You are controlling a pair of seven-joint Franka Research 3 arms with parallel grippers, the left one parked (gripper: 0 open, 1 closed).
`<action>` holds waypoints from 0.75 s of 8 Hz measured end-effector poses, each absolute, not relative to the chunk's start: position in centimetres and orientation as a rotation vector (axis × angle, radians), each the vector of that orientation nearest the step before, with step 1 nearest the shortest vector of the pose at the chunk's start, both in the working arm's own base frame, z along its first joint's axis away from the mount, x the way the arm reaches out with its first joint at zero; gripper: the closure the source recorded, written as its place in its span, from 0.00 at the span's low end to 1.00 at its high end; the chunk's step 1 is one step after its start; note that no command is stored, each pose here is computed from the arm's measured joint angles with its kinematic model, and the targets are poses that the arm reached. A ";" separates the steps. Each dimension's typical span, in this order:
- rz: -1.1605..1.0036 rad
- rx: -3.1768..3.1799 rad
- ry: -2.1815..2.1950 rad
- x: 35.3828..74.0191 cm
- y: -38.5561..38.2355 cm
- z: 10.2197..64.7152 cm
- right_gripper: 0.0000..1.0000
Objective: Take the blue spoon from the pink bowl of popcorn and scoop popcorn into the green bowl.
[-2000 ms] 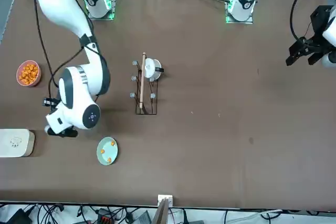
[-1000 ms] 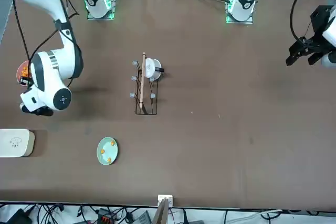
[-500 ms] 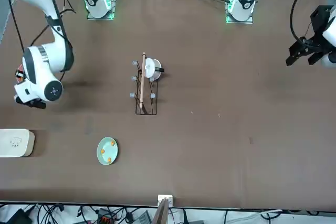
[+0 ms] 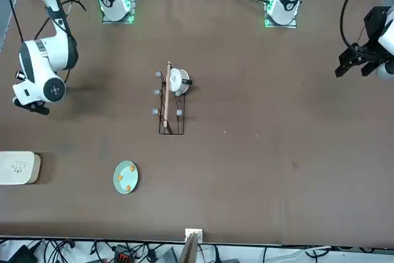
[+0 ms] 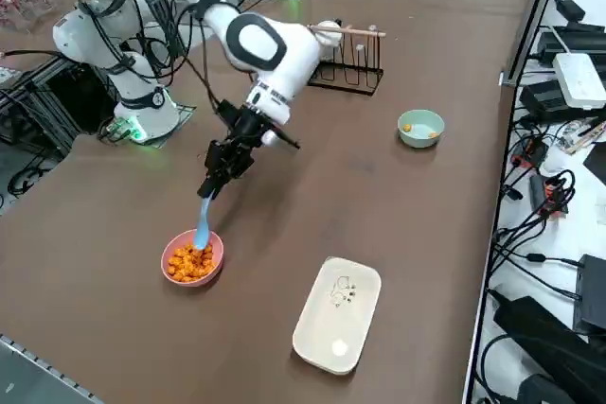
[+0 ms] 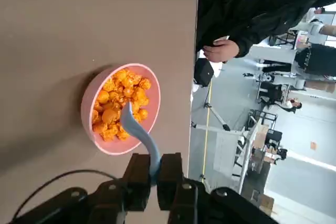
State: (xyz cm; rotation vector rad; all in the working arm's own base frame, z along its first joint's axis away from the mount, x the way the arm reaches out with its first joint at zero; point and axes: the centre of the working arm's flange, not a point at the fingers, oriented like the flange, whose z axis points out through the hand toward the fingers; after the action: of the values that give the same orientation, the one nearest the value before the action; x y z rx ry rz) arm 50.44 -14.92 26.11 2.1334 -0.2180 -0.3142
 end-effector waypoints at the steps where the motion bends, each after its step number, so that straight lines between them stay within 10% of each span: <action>1: -0.306 2.135 -0.211 49.5 -15.8 25.5 0.86; 3: -0.280 2.158 -0.204 49.2 -16.5 25.2 0.74; 6: -0.243 2.179 -0.202 49.7 -16.2 25.3 0.23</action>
State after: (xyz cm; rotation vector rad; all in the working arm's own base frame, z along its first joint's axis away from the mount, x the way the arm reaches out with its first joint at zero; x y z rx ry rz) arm 49.72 -16.17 25.34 2.1795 -0.2024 -0.2430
